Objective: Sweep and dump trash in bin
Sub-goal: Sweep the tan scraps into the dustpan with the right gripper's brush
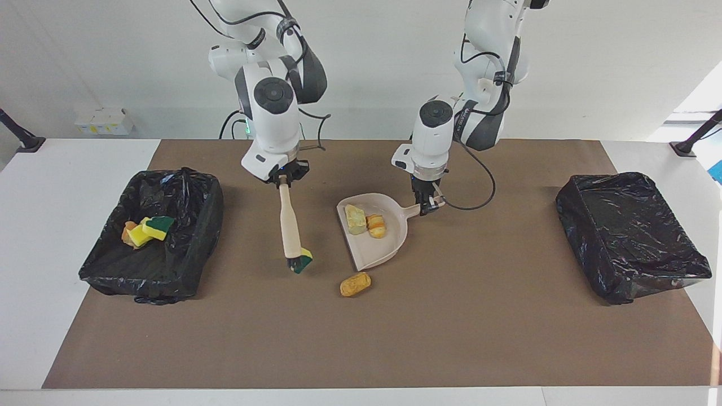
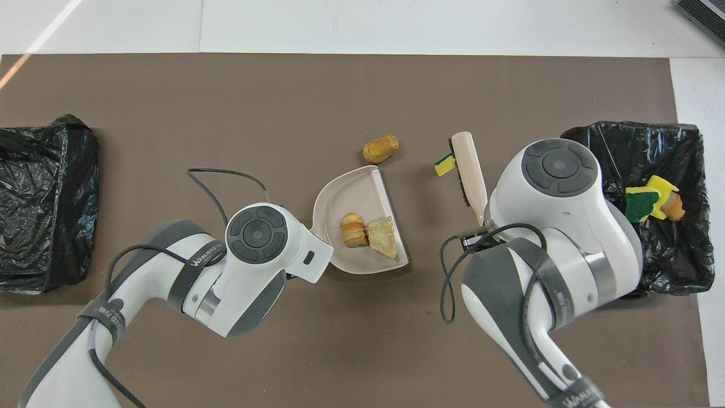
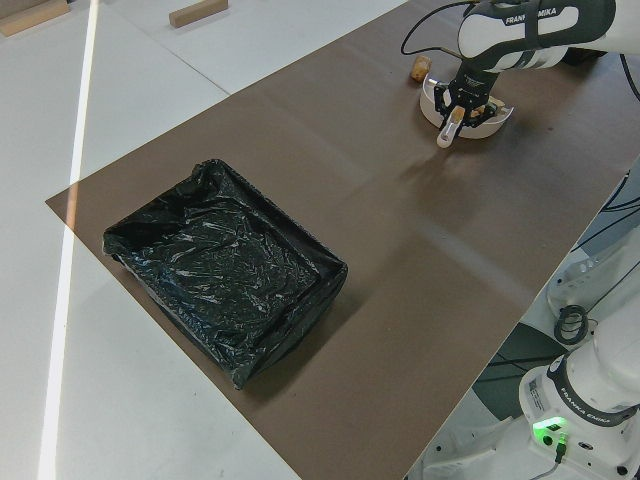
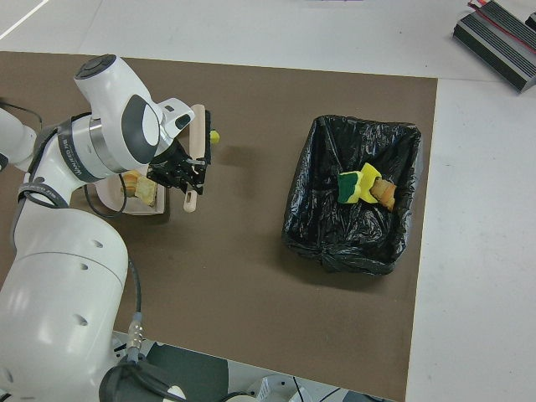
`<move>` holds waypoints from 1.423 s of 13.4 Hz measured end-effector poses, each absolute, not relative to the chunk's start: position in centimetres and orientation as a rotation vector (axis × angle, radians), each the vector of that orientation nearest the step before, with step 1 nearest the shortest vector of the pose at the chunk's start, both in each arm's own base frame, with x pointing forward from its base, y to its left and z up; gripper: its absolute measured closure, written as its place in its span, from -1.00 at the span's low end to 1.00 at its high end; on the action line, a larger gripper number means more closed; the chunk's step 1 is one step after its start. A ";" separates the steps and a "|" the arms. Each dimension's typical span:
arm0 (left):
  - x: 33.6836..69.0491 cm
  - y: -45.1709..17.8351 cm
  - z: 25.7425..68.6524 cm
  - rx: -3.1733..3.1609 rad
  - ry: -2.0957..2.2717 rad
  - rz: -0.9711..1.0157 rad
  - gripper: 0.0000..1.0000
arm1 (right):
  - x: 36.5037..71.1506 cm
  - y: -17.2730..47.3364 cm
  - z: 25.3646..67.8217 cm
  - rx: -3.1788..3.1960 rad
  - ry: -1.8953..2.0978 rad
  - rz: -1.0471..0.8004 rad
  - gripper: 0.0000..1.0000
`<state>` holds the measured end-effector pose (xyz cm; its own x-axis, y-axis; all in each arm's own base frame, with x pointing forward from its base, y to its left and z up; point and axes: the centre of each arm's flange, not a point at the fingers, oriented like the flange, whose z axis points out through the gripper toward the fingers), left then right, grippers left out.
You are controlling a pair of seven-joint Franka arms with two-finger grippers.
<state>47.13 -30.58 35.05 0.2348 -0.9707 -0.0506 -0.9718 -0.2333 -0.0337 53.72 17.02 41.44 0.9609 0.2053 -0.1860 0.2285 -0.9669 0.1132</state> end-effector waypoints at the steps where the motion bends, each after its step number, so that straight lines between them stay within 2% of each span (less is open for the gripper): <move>1: 47.2 -30.2 35.1 -2.445 1.878 0.067 0.35 | 54.9 17.0 40.1 2.976 0.344 -0.254 0.48; 4: 47.5 -29.7 36.1 -2.487 1.810 0.196 0.35 | 57.2 18.7 37.6 2.991 0.389 -0.247 0.48; 6: 47.9 -29.6 36.8 -2.514 1.756 0.265 0.35 | 57.7 20.6 35.3 3.063 0.387 -0.266 0.48; 11: 50.0 -27.9 36.8 -2.600 1.601 0.301 0.35 | 56.4 23.3 34.9 3.349 0.172 -0.544 0.48; 13: 50.6 -27.4 36.4 -2.610 1.587 0.293 0.35 | 55.3 24.1 36.0 3.423 0.113 -0.676 0.48; 16: 50.8 -27.4 36.4 -2.612 1.586 0.274 0.35 | 54.1 24.4 40.3 3.528 0.057 -0.764 0.48; 19: 51.0 -27.4 36.4 -2.615 1.585 0.258 0.35 | 54.0 21.1 45.2 3.561 0.036 -0.680 0.48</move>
